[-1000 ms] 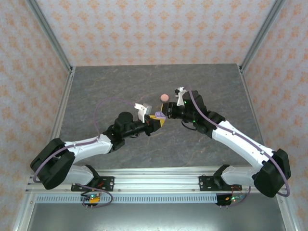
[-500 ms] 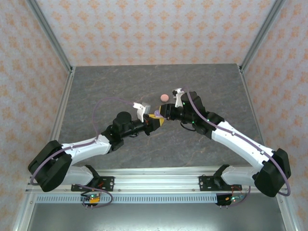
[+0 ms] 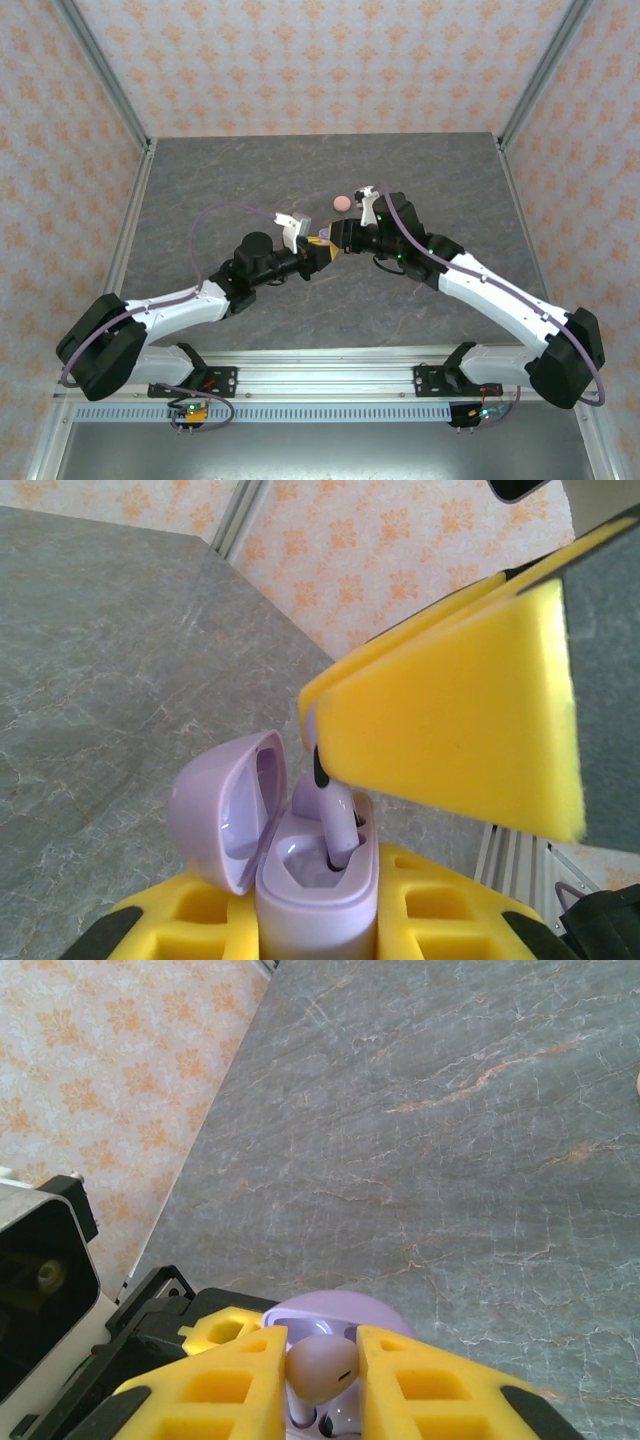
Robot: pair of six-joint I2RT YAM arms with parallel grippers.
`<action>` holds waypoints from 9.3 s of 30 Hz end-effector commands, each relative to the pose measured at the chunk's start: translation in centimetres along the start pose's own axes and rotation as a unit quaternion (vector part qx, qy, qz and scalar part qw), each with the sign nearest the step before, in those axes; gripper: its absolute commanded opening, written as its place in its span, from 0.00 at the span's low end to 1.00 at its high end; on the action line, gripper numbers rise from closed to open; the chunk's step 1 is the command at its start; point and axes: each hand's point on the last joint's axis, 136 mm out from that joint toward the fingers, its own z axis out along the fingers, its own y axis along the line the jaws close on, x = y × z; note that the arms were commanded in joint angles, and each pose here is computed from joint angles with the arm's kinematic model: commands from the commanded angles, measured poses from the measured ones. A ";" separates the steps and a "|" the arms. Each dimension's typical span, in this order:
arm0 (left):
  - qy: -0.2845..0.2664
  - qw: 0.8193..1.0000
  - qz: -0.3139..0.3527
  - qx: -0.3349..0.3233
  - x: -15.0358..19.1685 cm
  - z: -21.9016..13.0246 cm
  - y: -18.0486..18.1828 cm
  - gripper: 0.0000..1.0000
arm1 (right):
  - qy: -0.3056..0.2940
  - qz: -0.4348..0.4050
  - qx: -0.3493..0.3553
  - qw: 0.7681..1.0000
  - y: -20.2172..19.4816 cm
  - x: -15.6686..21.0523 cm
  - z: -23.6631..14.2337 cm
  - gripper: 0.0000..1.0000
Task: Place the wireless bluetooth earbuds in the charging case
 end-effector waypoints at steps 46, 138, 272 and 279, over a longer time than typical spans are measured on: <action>-0.012 0.998 0.053 -0.025 -1.5 -0.9 -0.4 0.04 | 0.037 -0.036 -0.042 0.998 3.1 0.8 -1.3 0.38; 0.064 0.973 0.203 0.087 0.0 -3.2 -5.8 0.06 | 0.132 0.053 -0.043 0.989 0.0 1.5 0.3 0.07; 0.168 0.876 -0.003 -0.452 -3.3 -7.9 15.5 0.76 | -0.165 -0.026 0.553 0.816 -21.9 -5.3 -12.5 0.41; 0.095 0.832 0.043 -0.545 -6.9 -13.5 18.1 0.76 | -0.196 -0.012 0.588 0.785 -24.9 -5.8 -14.2 0.41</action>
